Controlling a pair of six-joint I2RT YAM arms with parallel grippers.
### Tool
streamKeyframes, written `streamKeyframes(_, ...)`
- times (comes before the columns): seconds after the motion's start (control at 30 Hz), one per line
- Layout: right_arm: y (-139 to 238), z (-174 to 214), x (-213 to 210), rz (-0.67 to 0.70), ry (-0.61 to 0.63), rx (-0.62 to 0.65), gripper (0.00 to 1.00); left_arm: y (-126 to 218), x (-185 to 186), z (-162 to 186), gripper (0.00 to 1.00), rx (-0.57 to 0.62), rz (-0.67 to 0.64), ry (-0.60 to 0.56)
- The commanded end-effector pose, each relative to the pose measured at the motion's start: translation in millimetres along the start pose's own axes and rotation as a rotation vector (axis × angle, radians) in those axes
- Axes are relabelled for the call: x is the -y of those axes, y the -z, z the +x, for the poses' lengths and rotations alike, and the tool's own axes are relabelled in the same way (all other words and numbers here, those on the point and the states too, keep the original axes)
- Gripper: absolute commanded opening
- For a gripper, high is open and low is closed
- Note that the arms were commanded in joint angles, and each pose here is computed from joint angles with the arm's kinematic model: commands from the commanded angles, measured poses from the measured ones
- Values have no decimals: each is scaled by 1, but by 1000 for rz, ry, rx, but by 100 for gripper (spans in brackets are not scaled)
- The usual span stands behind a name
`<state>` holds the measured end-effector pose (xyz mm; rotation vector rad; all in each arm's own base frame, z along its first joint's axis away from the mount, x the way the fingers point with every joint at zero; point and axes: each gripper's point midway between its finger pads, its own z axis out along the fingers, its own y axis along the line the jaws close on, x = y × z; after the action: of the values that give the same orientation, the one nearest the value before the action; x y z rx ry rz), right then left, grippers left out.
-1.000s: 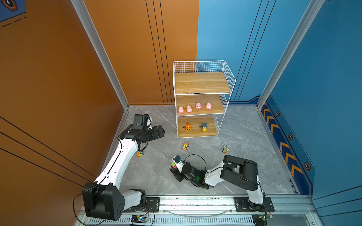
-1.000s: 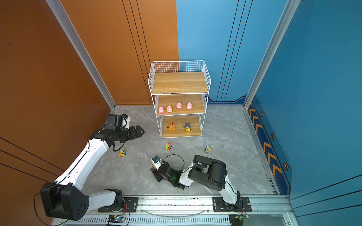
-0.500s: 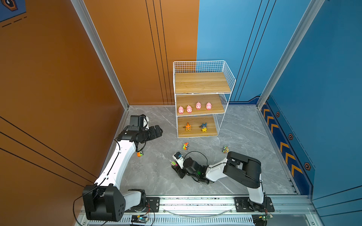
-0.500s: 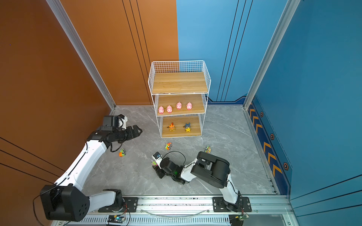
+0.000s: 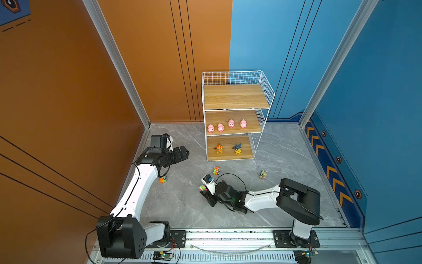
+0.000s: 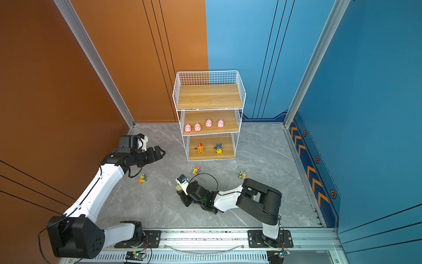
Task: Place and organize the plastic toys onto the shelf
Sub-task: 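Raise the pink car with the right gripper up to the top shelf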
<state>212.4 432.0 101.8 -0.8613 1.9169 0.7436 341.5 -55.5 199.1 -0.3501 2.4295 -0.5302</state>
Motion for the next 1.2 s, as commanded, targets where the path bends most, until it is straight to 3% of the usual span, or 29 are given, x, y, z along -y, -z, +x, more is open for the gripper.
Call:
streamKeyframes(0.0,23,-35,8,78,31,12,20,6,1,-1,94,20,10,1)
streamKeyframes(0.27,102,-166,53,258,13,107,23,11,3,-1,93,35,17,-3)
streamKeyframes(0.53,183,-270,102,429,15,242,23,11,13,4,93,27,32,-33)
streamKeyframes(0.83,223,-341,178,610,-60,308,24,10,26,12,93,12,51,-82)
streamKeyframes(1.17,222,-370,247,769,-118,289,24,5,30,18,93,-10,55,-98)
